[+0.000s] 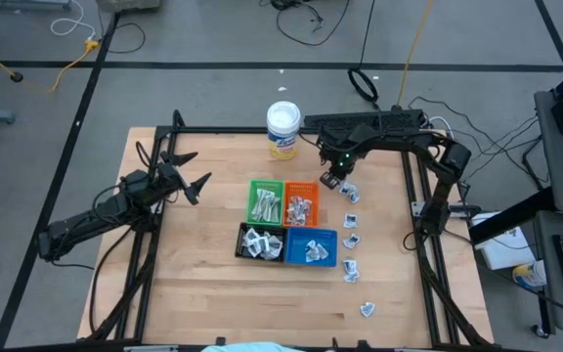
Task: Pick & Place First Aid Supplies
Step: Put the alcohol pad into the blue bin
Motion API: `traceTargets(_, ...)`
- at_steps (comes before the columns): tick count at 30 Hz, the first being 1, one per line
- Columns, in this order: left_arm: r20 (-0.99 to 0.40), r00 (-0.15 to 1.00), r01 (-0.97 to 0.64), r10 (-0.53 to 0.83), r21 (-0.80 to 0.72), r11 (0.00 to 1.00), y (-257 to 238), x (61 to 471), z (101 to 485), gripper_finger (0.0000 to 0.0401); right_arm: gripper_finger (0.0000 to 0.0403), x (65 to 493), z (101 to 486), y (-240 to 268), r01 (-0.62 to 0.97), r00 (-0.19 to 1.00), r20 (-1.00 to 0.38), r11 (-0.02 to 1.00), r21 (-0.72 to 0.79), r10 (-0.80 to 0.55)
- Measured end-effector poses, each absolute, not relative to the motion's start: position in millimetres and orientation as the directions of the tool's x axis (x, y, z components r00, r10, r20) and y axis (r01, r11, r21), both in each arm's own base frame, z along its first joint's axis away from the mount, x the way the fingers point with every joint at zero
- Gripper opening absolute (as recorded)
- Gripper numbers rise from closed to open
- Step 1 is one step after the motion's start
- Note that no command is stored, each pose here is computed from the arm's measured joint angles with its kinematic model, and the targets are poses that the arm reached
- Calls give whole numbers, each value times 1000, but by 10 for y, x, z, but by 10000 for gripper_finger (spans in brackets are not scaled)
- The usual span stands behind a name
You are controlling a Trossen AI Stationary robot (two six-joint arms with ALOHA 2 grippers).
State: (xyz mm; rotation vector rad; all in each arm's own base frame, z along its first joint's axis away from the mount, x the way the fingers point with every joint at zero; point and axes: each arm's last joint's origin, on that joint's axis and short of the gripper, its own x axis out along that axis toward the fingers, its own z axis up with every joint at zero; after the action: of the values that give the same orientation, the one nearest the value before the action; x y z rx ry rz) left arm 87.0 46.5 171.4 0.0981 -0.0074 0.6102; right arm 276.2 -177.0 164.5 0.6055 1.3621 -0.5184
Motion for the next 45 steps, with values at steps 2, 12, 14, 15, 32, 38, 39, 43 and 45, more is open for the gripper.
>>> traceTargets(2,37,819,-573,572,90,815,465,869,1715,392,1,2754,1763,-1790,667,155,-988,738,100,-6)
traceTargets(12,36,820,-573,572,90,815,465,869,1715,392,0,2708,2259,-1809,708,113,-991,706,29,-73)
traceTargets(14,36,819,-573,572,90,815,466,869,1715,392,0,2687,2339,-1808,730,92,-990,683,-4,-104)
traceTargets(15,36,820,-572,572,90,815,465,869,1715,392,0,2673,2378,-1807,743,81,-989,669,-23,-123)
traceTargets(32,36,820,-573,572,90,815,465,869,1714,392,0,3073,2500,-780,569,123,-986,822,-20,-110)
traceTargets(38,36,819,-573,572,90,815,466,869,1715,392,0,3179,2500,-113,479,155,-985,878,5,-78)
traceTargets(39,36,819,-573,572,90,815,465,869,1715,392,0,3187,2501,-13,469,163,-984,883,12,-73)
traceTargets(43,36,820,-572,572,90,815,465,870,1714,392,0,3194,2506,366,437,199,-979,899,43,-50)
traceTargets(45,36,820,-573,572,90,815,465,869,1715,392,0,3183,2508,522,423,213,-976,904,57,-38)
